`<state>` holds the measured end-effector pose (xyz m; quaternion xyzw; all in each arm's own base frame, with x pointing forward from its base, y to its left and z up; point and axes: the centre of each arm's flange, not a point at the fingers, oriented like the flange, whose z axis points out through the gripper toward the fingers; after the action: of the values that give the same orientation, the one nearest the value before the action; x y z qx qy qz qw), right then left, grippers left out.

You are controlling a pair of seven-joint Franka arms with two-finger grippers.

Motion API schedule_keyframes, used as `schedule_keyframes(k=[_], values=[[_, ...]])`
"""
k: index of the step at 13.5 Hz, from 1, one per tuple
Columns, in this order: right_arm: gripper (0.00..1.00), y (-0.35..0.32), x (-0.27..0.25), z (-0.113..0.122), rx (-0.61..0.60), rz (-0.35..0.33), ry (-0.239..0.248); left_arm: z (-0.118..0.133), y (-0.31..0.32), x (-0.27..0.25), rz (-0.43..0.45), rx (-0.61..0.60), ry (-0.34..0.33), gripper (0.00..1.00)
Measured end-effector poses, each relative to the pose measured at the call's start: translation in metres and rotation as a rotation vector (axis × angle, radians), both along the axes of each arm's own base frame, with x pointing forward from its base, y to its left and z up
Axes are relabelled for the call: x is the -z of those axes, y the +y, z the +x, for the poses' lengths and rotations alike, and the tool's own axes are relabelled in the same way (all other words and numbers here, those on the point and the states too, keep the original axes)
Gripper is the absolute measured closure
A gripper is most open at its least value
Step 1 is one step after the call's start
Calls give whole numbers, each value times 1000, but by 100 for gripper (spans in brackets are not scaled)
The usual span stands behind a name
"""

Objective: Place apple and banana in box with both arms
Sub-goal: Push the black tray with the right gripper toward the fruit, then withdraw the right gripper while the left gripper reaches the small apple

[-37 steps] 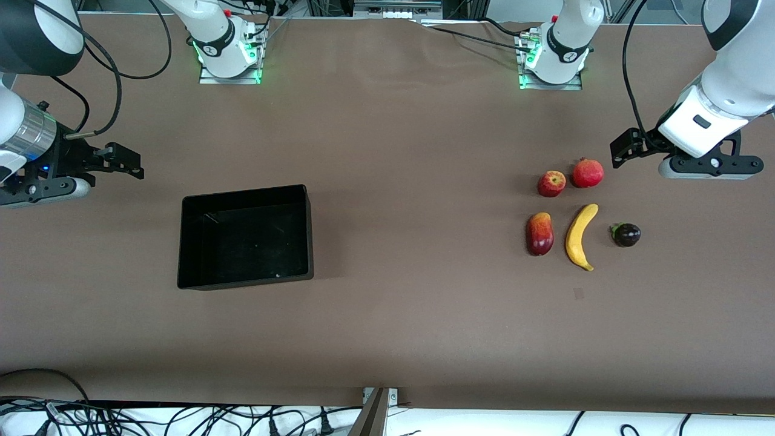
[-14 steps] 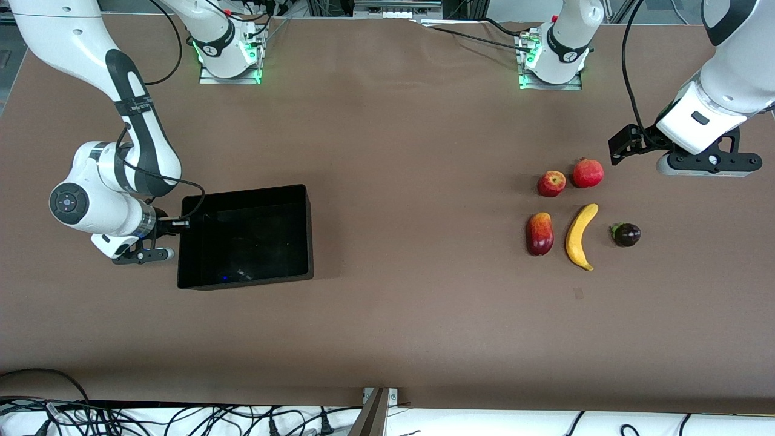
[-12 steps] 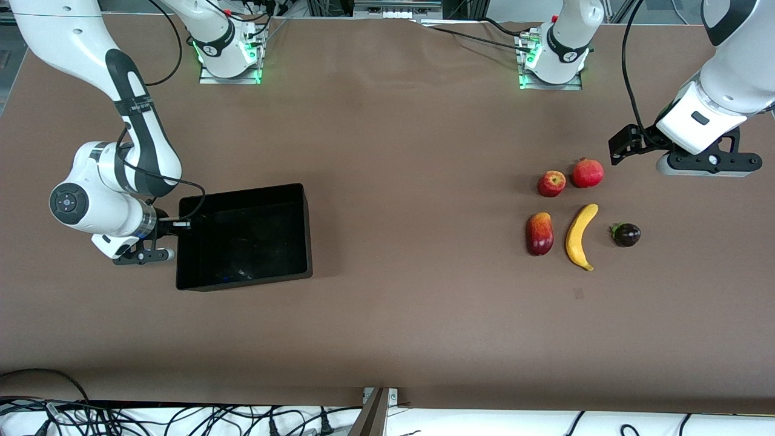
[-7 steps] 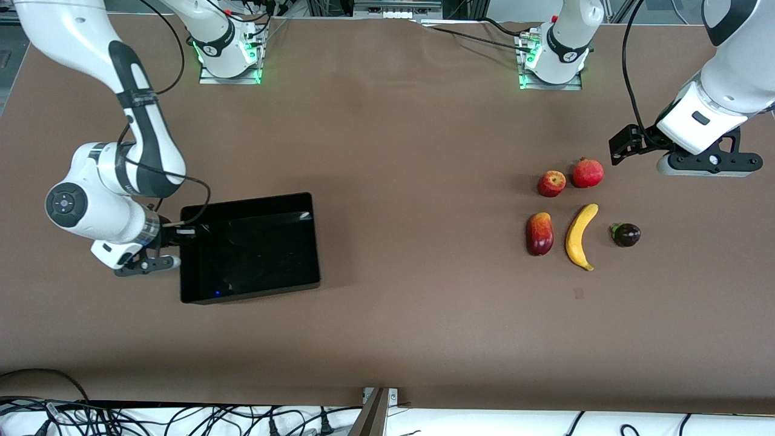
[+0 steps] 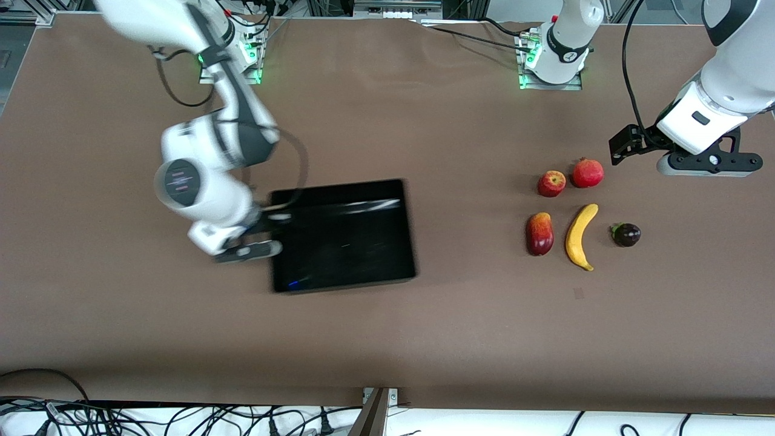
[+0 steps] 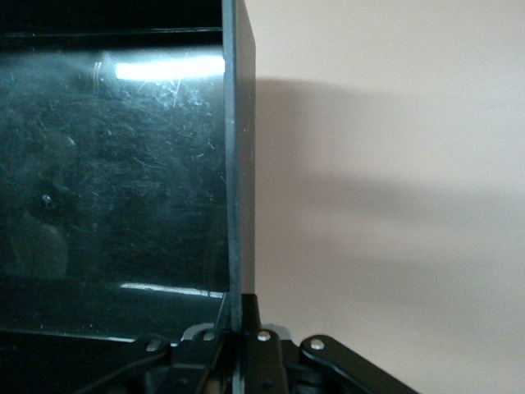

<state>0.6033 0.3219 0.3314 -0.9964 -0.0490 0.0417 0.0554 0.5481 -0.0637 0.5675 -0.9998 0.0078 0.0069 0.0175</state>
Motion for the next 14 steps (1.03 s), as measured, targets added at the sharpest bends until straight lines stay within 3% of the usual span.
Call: schedule_keyframes(k=[4, 8, 11, 14], values=[[95, 148, 29, -51, 113, 27, -42, 0, 1, 1, 0, 3, 3, 0], [95, 202, 83, -72, 137, 41, -68, 3, 5, 10, -31, -11, 29, 0], [95, 204, 91, -70, 138, 45, -79, -8, 9, 21, -21, -11, 144, 0], [71, 203, 89, -66, 143, 54, -95, -18, 8, 49, -9, 14, 296, 0]])
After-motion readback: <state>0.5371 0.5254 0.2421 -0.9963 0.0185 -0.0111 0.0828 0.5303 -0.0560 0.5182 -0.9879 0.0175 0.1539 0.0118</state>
